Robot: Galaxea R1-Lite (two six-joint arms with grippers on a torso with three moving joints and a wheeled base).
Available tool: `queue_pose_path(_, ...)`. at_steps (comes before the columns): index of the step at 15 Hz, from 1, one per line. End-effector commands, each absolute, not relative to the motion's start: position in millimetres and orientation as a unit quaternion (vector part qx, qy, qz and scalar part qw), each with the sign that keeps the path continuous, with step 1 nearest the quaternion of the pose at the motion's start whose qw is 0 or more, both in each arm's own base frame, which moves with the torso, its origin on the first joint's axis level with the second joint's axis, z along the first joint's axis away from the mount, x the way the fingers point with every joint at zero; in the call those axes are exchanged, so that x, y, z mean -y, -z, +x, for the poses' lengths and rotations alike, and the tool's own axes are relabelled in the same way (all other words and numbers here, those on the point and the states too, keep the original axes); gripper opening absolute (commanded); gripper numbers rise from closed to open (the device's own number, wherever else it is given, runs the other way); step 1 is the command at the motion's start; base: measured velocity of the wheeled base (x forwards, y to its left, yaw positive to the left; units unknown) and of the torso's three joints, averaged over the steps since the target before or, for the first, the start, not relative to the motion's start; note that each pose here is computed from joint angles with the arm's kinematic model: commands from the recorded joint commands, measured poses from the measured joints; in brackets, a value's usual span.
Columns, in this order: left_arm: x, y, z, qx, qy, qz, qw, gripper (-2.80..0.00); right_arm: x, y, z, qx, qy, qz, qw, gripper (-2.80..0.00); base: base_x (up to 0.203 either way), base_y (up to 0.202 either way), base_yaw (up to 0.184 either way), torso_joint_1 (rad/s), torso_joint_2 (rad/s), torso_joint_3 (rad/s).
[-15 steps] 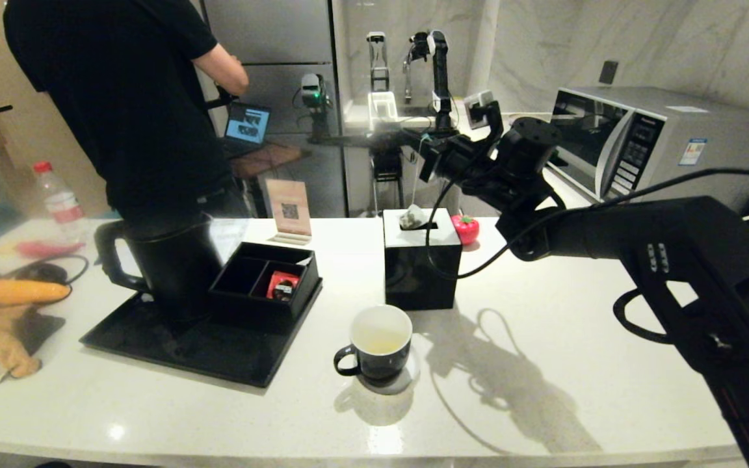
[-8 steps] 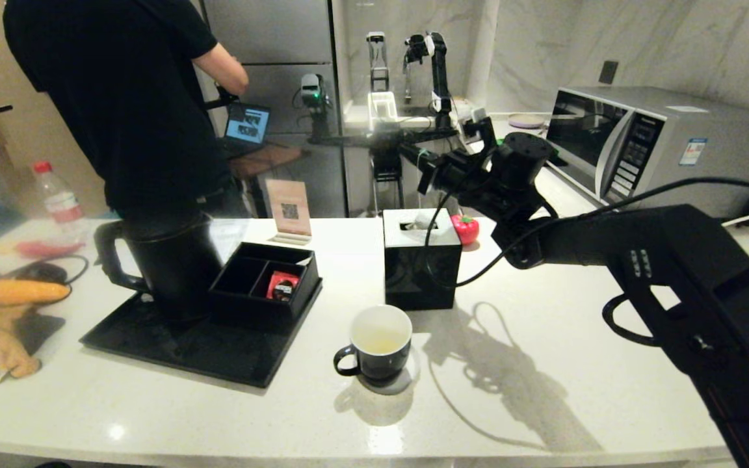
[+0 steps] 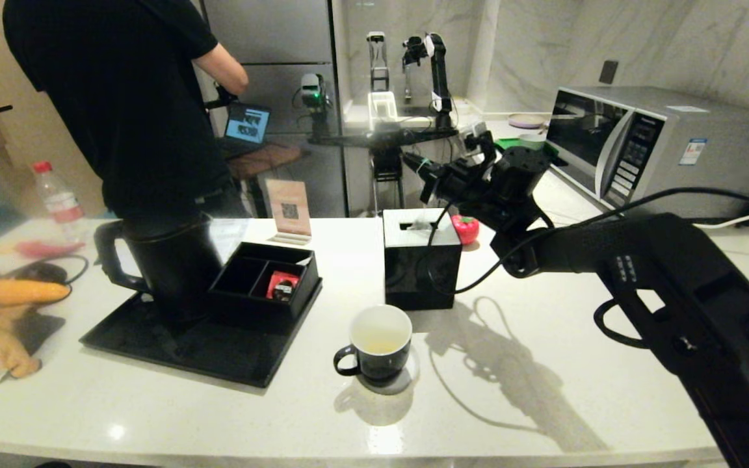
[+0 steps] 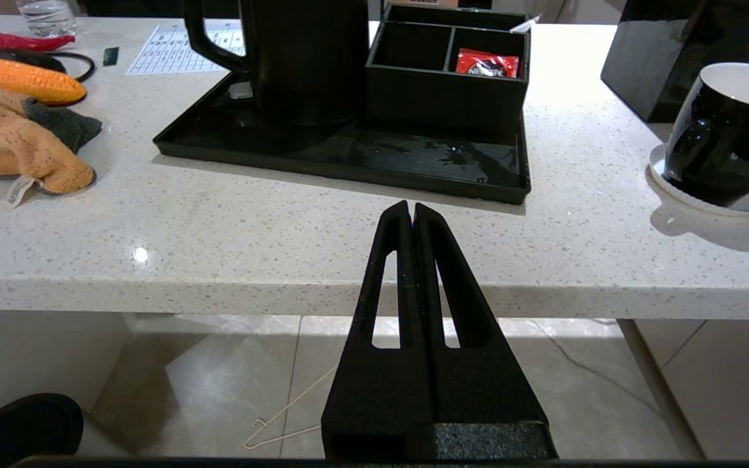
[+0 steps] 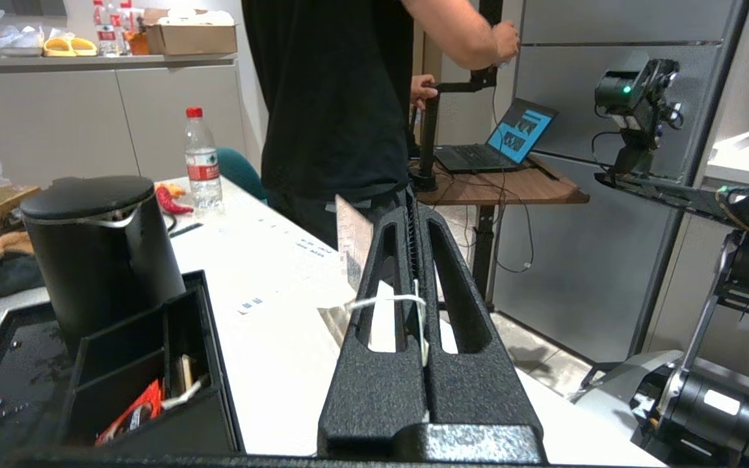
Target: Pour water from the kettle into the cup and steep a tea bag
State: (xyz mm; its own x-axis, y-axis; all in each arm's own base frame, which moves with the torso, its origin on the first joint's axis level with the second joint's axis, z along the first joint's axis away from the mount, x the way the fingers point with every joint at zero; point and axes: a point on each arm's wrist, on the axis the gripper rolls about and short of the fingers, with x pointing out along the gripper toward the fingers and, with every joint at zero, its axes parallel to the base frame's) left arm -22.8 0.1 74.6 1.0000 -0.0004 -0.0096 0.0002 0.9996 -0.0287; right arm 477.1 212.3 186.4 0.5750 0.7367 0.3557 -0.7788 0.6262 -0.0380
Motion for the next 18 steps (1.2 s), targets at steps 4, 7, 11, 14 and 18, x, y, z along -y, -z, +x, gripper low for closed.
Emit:
queue_pose_path(4,0,-75,-23,-0.005,-0.001,-0.015,1.000,-2.80,-219,-167,480,0.160,-0.433,0.062,0.885,-2.80,0.000,0.000,0.000,0.000,0.00,0.000)
queue_pose_path(7,0,-75,-23,-0.005,-0.001,-0.015,1.000,-2.80,-218,-160,478,0.156,-0.433,0.062,0.886,-2.80,0.000,0.000,0.000,0.000,0.00,0.000)
queue_pose_path(11,0,-75,-23,-0.005,-0.001,-0.015,1.000,-2.80,-216,-163,477,0.159,-0.432,0.061,0.886,-2.80,0.000,0.000,0.000,0.000,0.00,0.000)
queue_pose_path(14,0,-75,-23,-0.005,0.000,-0.015,1.000,-2.80,-216,-163,477,0.158,-0.432,0.061,0.886,-2.80,0.000,0.000,0.000,0.000,0.00,0.000)
queue_pose_path(18,0,-75,-23,-0.005,0.000,-0.015,1.000,-2.80,-213,-159,478,0.163,-0.424,0.031,0.890,-2.80,0.000,0.000,0.000,0.000,0.00,0.000)
